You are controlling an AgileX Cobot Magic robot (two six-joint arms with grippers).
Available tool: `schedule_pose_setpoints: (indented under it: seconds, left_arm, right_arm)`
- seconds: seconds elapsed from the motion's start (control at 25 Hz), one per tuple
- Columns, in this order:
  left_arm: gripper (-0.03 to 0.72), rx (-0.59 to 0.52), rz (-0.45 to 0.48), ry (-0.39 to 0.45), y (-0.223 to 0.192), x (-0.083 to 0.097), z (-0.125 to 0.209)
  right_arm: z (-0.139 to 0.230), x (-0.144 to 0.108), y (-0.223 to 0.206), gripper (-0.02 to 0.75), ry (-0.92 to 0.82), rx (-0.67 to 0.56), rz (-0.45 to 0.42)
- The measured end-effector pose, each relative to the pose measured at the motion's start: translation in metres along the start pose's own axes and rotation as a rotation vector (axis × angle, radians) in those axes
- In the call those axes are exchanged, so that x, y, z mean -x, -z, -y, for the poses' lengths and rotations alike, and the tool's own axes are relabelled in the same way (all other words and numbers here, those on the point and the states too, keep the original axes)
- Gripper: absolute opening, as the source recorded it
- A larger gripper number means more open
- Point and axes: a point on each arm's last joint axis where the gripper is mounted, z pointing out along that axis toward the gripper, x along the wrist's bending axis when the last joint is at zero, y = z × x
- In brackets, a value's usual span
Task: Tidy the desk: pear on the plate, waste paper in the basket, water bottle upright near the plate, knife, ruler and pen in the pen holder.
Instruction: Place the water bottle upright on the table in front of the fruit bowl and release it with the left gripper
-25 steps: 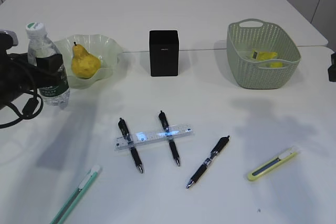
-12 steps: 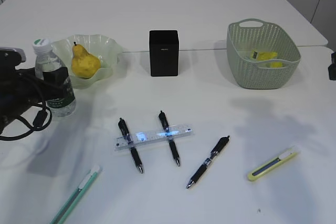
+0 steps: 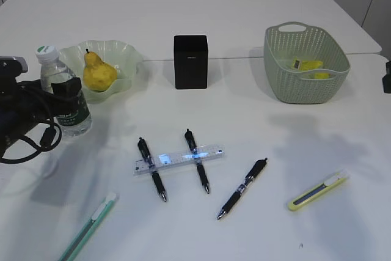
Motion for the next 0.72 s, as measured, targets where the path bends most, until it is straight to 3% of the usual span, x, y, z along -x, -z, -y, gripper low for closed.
schedule_pose_setpoints:
  seconds: [0.72]
  left_arm:
    - [0.501,-0.010,0.037,-0.016,-0.0001,0.0033,0.0013]
  right_arm:
    - [0.0000,0.0002,0.0000,0.496,0.003,0.000,0.002]
